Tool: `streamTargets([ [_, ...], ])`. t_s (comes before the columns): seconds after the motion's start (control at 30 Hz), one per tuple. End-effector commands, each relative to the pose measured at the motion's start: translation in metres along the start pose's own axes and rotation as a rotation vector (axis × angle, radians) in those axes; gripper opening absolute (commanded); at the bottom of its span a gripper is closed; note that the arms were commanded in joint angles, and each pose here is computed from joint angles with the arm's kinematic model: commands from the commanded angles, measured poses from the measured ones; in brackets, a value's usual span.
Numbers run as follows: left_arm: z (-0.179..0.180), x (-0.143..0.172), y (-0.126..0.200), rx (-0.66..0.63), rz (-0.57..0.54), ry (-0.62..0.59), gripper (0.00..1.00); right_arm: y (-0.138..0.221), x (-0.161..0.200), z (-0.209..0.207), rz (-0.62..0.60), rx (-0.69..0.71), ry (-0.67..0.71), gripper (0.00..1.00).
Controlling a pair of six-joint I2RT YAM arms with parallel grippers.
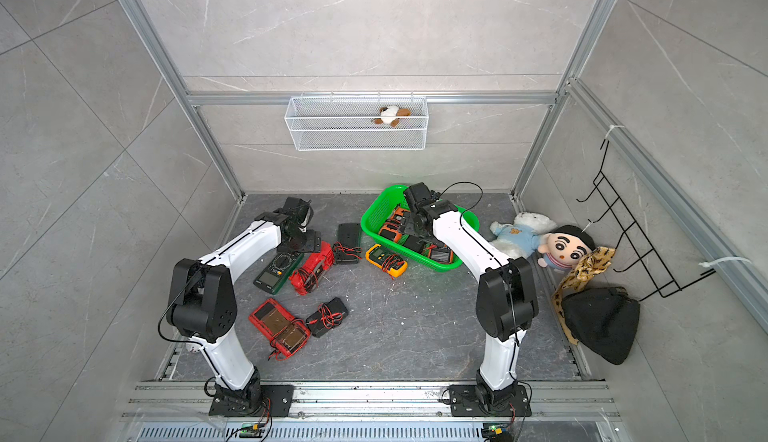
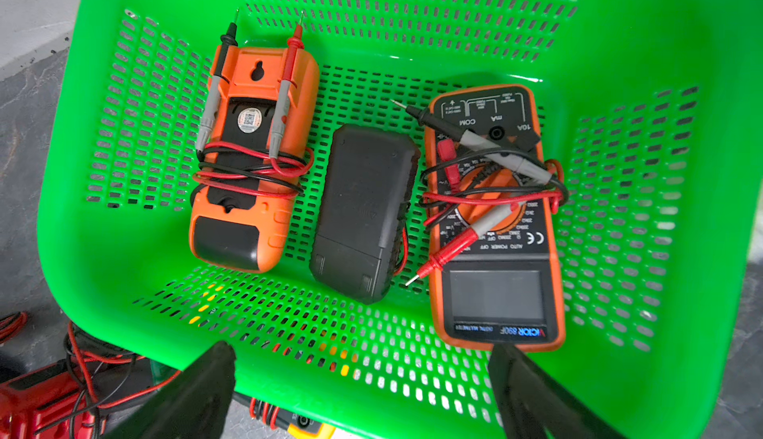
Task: Put the multimeter into the basket
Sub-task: Pick up the multimeter from the center of the board.
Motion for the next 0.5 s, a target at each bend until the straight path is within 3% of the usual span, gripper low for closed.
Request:
streamTargets([
  [0.0, -0.013, 0.021, -0.014, 0.071, 0.126, -0.088, 0.94, 0.011, -0.004, 0.0, -0.035, -0.009, -0.021, 1.0],
  [0.13, -0.017, 0.018, -0.002, 0.127, 0.111, -0.119, 0.99, 0.009, -0.003, 0.001, -0.026, -0.001, -0.015, 1.0],
  [0.47, -0.024, 0.031, -0.007, 0.189, 0.163, -0.17, 0.98, 0.009, -0.003, 0.007, -0.021, -0.001, 0.001, 1.0],
])
Point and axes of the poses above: each gripper's point midway between its finger pads, its own y axis back along the fingers, its own z axis along the line the jaws close on, x = y × z, the point moved 9 cm from there along y, back along the fingers, and after that the axes turned 5 degrees about -y, right-handed, at the moved point
